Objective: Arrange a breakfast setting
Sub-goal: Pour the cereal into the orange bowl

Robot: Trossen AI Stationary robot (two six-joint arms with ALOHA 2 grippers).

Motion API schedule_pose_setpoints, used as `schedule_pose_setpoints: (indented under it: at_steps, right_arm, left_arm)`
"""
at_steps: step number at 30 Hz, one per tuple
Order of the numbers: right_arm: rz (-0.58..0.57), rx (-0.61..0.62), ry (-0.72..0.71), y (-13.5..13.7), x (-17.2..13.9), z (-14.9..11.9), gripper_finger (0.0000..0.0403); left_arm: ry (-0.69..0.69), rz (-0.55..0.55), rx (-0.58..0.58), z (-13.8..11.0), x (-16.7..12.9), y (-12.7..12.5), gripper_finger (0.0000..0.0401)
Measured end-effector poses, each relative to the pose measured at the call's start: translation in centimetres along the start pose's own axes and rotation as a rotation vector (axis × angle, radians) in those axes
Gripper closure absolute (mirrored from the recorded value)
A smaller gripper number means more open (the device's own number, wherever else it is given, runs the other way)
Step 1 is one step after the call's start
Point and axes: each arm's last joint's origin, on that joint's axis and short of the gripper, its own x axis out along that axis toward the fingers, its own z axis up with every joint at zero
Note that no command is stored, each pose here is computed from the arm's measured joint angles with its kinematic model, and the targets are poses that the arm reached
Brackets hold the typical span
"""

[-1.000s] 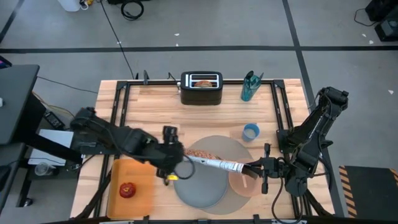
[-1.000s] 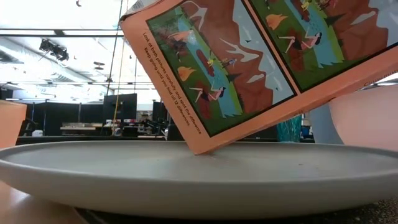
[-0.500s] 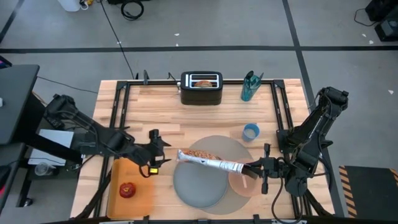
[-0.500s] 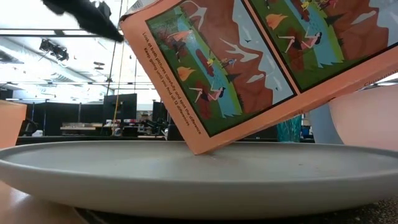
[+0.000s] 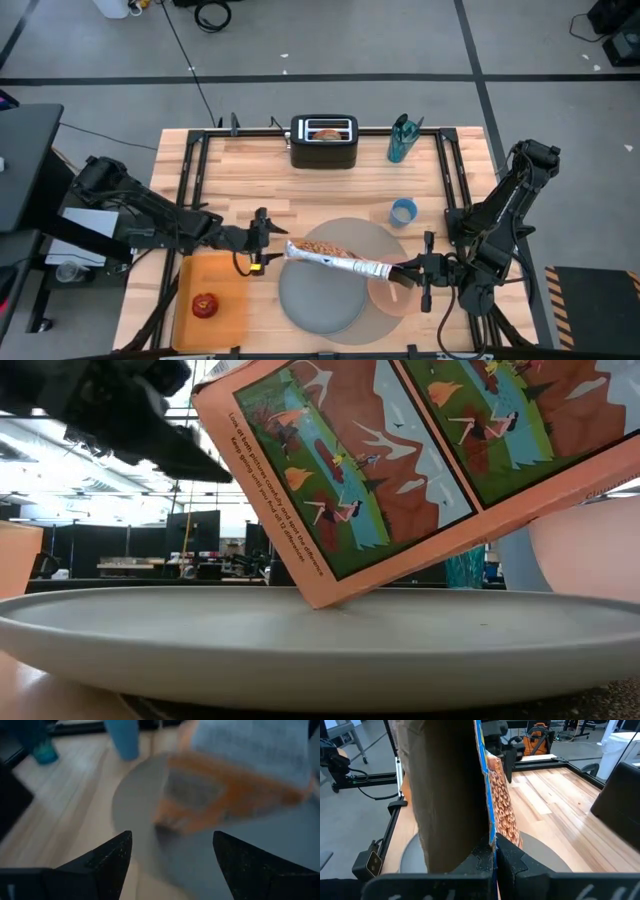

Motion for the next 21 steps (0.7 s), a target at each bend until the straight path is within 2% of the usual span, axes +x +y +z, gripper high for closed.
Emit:
schedule_pose_setpoints:
  at_steps: [4,10,14,21]
  right_arm:
    - [0.001,0.001,-0.002,0.0,0.0,0.0,0.0394]
    - [-0.006,0.002,-0.008,0.0,0.0,0.0,0.0394]
    - [-0.010,0.002,-0.011,0.0,0.0,0.1,0.0393]
    - [-0.010,0.000,-0.011,0.0,0.0,0.1,0.0393]
  left_arm:
    - [0.013,-0.044,0.027,-0.6,1.5,0.2,0.0092]
    - [0.021,-0.036,0.105,-0.6,3.2,0.1,0.0083]
    - [0.029,-0.056,0.116,-0.7,3.3,-0.1,0.0083]
    - [-0.041,-0.053,0.142,0.0,3.4,0.1,0.0083]
